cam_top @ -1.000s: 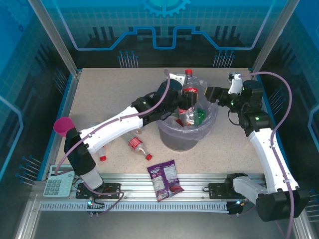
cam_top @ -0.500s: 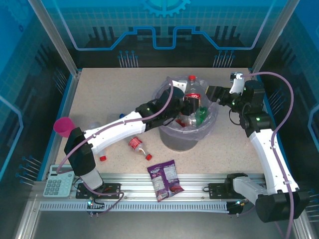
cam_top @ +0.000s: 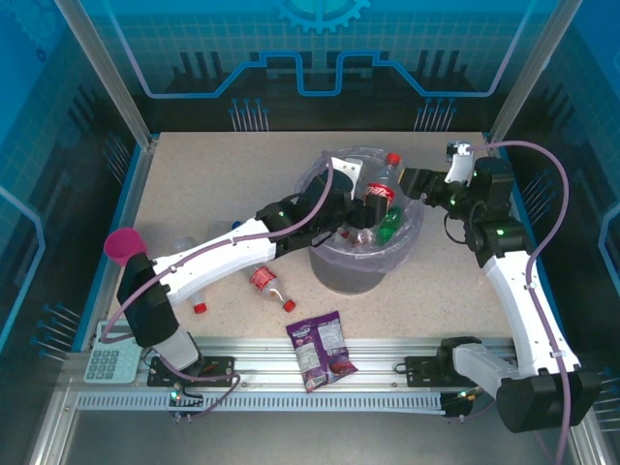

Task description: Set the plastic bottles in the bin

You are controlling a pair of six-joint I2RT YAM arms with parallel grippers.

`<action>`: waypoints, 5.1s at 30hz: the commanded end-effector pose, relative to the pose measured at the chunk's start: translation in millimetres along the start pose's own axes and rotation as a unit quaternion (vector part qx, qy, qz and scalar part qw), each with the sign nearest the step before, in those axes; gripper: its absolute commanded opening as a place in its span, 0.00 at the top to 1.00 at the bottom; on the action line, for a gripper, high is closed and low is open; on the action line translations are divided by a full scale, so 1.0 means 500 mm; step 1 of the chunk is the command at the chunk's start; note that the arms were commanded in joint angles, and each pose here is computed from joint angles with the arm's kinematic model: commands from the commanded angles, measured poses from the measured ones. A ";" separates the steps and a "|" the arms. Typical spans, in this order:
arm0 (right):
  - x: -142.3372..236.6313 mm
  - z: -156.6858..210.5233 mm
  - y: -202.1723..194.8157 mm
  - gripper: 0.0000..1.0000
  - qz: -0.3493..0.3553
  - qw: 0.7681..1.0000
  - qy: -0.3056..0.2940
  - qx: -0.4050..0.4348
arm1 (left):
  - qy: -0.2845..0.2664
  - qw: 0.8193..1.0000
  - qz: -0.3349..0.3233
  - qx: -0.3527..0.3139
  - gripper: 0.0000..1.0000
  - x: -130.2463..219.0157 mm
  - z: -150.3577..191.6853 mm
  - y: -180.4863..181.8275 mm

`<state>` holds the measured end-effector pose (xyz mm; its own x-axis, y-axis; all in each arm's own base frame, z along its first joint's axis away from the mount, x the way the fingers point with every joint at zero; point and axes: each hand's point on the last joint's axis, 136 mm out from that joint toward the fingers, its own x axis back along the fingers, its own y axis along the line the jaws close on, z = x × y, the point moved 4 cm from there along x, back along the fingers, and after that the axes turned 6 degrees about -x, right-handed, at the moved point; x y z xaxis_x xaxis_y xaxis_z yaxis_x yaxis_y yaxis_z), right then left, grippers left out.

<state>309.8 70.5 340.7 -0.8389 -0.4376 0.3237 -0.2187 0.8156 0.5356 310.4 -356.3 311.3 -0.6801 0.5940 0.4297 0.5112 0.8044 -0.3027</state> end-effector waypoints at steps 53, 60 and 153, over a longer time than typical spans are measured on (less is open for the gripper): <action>-0.020 -0.001 -0.014 0.22 0.000 1.000 0.014 0.024 | 0.244 0.909 -0.291 0.172 0.18 0.336 0.146 0.489; -0.032 0.003 -0.018 0.23 -0.003 0.999 0.021 0.025 | 0.256 0.851 -0.379 0.258 0.15 0.378 0.272 0.587; -0.014 0.001 0.003 0.23 -0.009 1.000 0.026 0.008 | -0.052 0.998 -0.030 0.009 0.55 0.269 -0.265 0.153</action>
<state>321.1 73.5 323.7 -0.7914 -0.4793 0.3794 -0.2303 0.8088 0.5412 322.9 -179.6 460.3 -0.8273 0.4362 0.3541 0.3164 0.8826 -0.3478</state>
